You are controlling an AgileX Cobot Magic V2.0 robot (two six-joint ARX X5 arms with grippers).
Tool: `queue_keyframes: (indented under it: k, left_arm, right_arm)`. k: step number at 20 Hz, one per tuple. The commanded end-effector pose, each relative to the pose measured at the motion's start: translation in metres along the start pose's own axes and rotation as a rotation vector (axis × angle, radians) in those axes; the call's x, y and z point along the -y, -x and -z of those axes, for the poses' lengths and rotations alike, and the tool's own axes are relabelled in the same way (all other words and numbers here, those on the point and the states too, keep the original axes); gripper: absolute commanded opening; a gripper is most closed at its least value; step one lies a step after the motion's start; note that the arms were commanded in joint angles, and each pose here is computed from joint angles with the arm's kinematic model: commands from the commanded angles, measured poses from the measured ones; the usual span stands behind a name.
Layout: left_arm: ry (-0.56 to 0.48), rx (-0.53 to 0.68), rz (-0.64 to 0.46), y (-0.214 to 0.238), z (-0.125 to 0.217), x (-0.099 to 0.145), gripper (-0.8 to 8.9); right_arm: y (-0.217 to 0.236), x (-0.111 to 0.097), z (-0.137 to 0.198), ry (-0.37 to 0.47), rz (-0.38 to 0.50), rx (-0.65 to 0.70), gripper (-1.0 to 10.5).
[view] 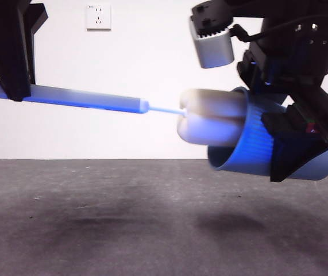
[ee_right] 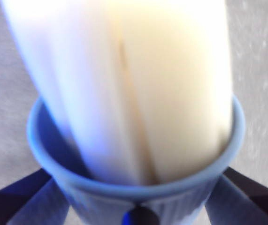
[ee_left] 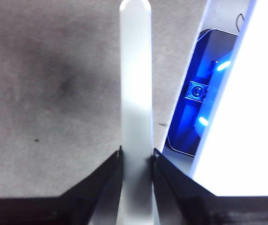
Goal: Pick up the cup brush,pick up the cup,insert the brush into the cup,clean the cup,put the cup brush back,put the cup back to the fixed position on the table
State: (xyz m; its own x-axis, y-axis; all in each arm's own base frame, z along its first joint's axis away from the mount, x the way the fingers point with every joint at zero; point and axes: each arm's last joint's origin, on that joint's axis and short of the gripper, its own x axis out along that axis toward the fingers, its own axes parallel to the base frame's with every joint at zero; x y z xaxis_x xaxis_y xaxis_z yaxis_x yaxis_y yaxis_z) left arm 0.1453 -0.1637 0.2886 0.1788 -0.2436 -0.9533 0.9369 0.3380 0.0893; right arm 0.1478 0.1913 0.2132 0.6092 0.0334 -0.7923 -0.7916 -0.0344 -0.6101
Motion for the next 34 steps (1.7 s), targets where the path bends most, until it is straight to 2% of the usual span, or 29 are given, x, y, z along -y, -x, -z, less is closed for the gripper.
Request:
queue_keyframes:
  k: [1,7,11,15,18,21,34]
  left_arm:
    - [0.013,0.001,0.014,-0.007,-0.007,0.003,-0.09]
    - [0.044,0.018,0.075,-0.031,-0.028,0.009,-0.09]
    - [0.038,0.010,0.083,-0.039,-0.034,0.014,-0.08]
    - [0.036,-0.042,0.084,-0.038,-0.029,0.016,-0.08]
    - [0.040,-0.130,0.002,-0.035,-0.020,0.013,-0.08]
    - [0.046,-0.185,-0.004,-0.030,-0.012,0.013,-0.08]
    - [0.059,-0.190,0.006,-0.007,0.005,0.018,-0.09]
  right_arm:
    - [0.002,-0.007,-0.010,0.045,0.002,0.029,-0.1]
    - [0.008,-0.019,-0.023,0.100,0.022,0.057,-0.1]
    - [0.010,-0.022,-0.024,0.091,0.019,0.064,-0.1]
    - [0.009,-0.024,-0.022,0.082,0.001,0.039,-0.1]
    - [0.009,-0.024,-0.020,0.090,0.004,0.015,-0.1]
    - [0.009,-0.024,-0.020,0.090,0.005,0.015,-0.1]
    - [0.009,-0.024,-0.020,0.086,0.006,0.022,-0.1]
